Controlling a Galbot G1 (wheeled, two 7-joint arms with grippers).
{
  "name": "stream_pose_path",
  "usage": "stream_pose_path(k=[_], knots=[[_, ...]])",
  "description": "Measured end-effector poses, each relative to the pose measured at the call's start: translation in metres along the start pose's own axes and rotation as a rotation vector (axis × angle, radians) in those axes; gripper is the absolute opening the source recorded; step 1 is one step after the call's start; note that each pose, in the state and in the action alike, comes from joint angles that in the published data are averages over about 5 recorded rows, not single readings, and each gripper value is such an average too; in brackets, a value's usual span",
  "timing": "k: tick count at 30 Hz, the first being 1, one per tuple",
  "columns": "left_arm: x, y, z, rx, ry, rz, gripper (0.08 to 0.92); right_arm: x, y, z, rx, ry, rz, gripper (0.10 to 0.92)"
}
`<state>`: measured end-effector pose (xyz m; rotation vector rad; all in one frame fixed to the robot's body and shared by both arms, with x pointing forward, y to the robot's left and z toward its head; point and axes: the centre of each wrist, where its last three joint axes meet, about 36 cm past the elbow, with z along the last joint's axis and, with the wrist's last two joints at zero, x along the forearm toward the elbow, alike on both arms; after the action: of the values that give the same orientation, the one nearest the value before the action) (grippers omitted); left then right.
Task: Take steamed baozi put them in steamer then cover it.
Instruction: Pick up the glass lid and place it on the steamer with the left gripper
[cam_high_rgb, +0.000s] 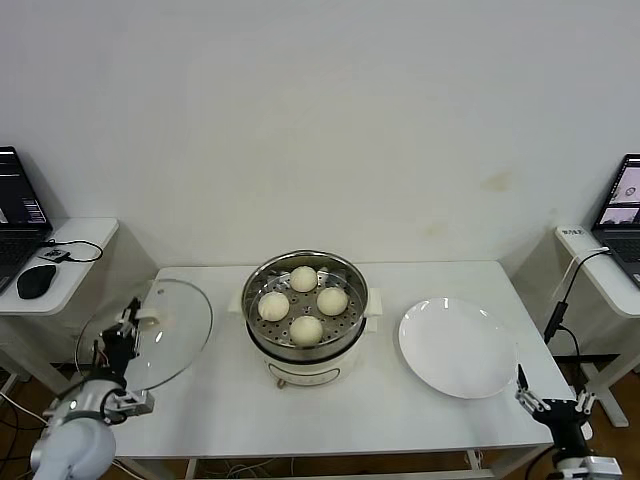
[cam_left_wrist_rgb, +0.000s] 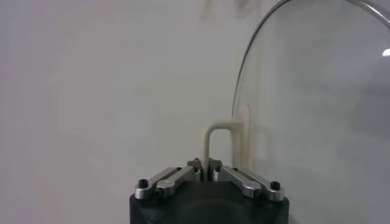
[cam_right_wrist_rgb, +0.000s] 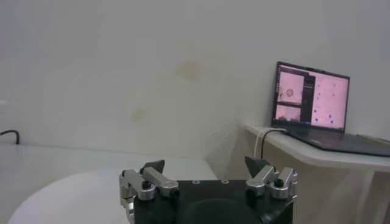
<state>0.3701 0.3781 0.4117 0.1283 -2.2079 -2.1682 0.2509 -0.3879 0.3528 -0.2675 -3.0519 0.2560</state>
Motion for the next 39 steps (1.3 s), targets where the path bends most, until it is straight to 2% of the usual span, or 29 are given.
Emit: stream_pose_path(k=[5, 10, 17, 25, 39], knots=[[0.001, 0.037, -0.024, 0.038, -0.026, -0.046, 0.135, 0.002, 0.010, 0.001, 0.008, -0.001, -0.016, 0.823], [-0.003, 0.051, -0.055, 0.073, -0.062, -0.058, 0.135, 0.002, 0.024, 0.006, 0.027, 0.000, -0.027, 0.823], [-0.023, 0.053, -0.106, 0.123, -0.114, -0.032, 0.135, 0.000, 0.048, 0.013, 0.066, 0.012, -0.034, 0.823], [-0.046, 0.056, -0.169, 0.127, -0.153, 0.005, 0.135, -0.003, 0.059, 0.017, 0.132, 0.014, -0.033, 0.823], [-0.056, 0.049, -0.260, 0.025, -0.183, 0.071, 0.135, -0.004, 0.068, 0.023, 0.184, 0.024, -0.043, 0.823]])
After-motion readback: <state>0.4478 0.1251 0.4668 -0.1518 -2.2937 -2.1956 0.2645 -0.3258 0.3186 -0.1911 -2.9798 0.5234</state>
